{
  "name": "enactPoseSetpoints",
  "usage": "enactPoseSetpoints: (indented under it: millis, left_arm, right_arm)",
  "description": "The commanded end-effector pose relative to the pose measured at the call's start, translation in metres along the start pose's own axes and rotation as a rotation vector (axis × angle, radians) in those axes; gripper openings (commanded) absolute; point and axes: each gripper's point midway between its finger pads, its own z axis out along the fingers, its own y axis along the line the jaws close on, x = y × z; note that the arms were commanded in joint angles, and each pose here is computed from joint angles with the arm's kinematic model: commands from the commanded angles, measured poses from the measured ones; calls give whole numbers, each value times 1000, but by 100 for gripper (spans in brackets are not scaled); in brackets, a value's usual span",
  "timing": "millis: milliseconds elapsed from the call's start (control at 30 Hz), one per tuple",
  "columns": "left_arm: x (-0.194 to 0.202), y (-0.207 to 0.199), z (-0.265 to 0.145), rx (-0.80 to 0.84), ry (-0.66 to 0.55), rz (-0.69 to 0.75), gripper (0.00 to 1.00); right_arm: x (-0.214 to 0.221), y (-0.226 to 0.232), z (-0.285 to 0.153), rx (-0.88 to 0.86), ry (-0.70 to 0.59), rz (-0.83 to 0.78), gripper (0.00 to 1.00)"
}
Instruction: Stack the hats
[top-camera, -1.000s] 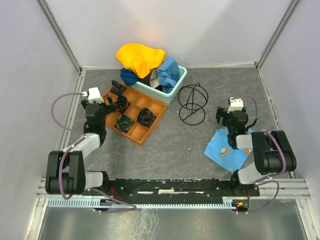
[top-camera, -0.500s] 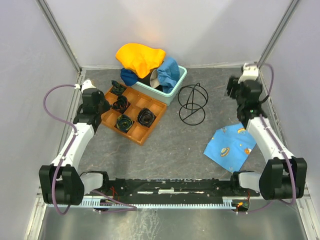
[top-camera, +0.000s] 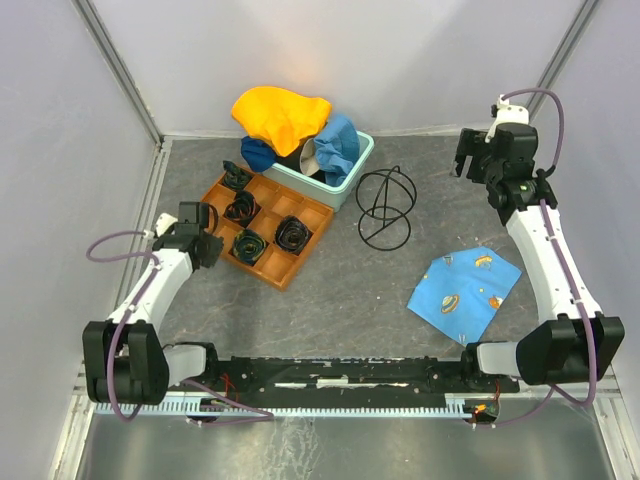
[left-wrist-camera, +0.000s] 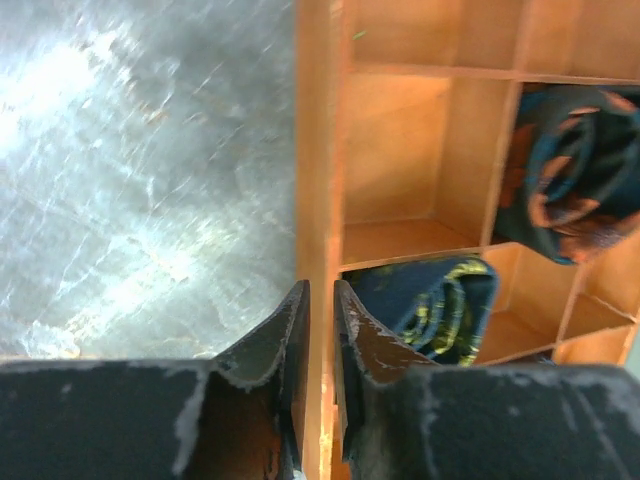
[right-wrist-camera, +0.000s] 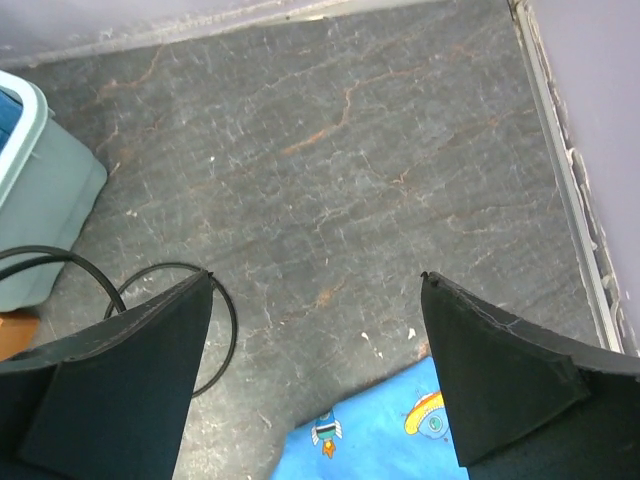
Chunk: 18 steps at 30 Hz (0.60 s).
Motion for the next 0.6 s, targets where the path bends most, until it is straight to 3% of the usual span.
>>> enactPoseSetpoints:
  millis: [0,67,167,333,567]
  left_arm:
    - [15,21,10,-85,26,-175,28]
    - [8,21,12,-94,-9,-179,39]
    - [-7,9,14,-78,-50,-163,46]
    - [-21,-16,16,-39,-62,-150,48]
    - [-19,-14,35,-75,-49,-135,50]
  right_arm:
    - [-5,-5,-17,18,-18,-9,94]
    - [-6,-5,-19,13,-22,-10,94]
    - [-6,-3,-18,2,-21,-5,94]
    - [-5,-2,-16,0,-16,-9,94]
    - [-6,-2,-11,1,-8,-21,94]
